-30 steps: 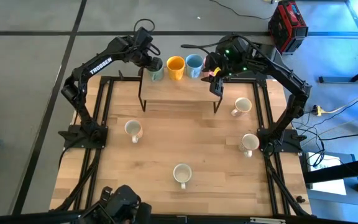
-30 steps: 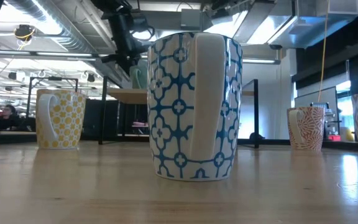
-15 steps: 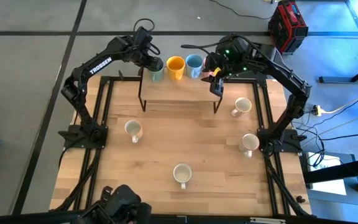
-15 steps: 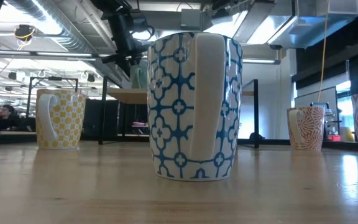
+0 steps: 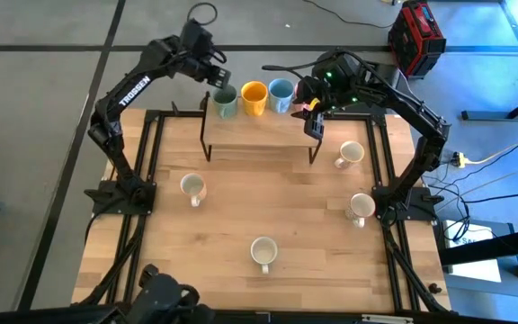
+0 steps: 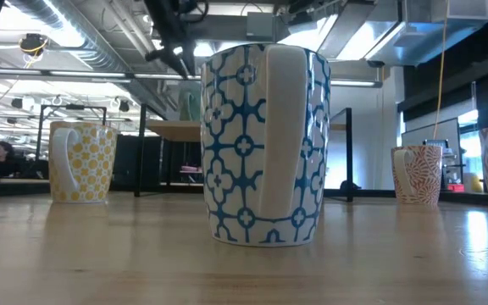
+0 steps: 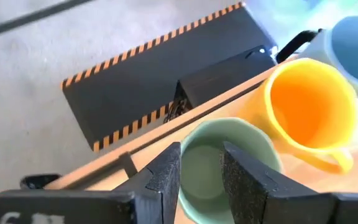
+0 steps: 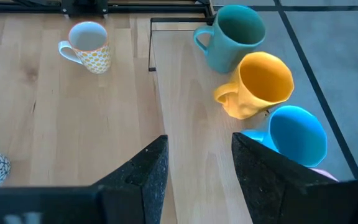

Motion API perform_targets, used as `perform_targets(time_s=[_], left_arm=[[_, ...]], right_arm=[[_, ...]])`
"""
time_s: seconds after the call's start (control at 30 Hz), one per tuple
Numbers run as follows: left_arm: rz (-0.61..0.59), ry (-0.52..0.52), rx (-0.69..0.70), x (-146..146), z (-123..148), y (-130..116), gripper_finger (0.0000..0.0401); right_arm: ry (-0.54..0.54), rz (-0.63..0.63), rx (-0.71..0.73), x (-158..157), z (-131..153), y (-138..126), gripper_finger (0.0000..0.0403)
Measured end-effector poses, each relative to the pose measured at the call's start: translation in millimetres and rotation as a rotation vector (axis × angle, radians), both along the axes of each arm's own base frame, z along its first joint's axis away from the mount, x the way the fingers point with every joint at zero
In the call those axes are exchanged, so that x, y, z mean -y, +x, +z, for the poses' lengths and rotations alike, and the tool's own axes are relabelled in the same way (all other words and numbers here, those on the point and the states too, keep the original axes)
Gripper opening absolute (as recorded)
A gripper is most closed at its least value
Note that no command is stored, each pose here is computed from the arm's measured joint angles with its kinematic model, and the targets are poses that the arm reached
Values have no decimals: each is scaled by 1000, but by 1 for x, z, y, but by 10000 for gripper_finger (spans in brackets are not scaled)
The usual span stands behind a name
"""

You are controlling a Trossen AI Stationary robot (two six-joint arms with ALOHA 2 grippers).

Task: Place coffee mugs
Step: Put the green mug on the shelf

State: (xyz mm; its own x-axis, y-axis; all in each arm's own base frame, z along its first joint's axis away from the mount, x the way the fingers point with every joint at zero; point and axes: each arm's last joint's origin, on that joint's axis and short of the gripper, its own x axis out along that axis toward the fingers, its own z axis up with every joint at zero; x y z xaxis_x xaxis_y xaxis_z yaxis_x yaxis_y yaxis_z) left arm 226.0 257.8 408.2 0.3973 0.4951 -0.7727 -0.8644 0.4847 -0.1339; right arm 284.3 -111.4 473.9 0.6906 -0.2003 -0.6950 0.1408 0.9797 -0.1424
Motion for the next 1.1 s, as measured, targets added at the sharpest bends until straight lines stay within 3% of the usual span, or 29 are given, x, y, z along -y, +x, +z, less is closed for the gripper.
perform_targets(time_s=[0.2, 0.4, 0.67, 0.83, 0.97, 1.1], left_arm=[[-227, 89, 47, 21, 29, 11, 106], [-493, 159, 23, 61, 35, 40, 106], [-661, 122, 9, 117, 37, 61, 105], [-569, 73, -55, 132, 30, 42, 105], [-357, 0, -52, 129, 14, 17, 105], [-196, -103, -39, 112, -15, 13, 105]], right_arm=[[-7, -7, -1, 0, 0, 0, 168], [-17, -3, 39, 1, 3, 2, 168], [182, 171, 60, -12, 3, -3, 168], [177, 205, 55, -14, 2, -2, 168], [165, 179, 28, -12, -3, 0, 168], [150, 155, 4, -10, -8, 2, 168]])
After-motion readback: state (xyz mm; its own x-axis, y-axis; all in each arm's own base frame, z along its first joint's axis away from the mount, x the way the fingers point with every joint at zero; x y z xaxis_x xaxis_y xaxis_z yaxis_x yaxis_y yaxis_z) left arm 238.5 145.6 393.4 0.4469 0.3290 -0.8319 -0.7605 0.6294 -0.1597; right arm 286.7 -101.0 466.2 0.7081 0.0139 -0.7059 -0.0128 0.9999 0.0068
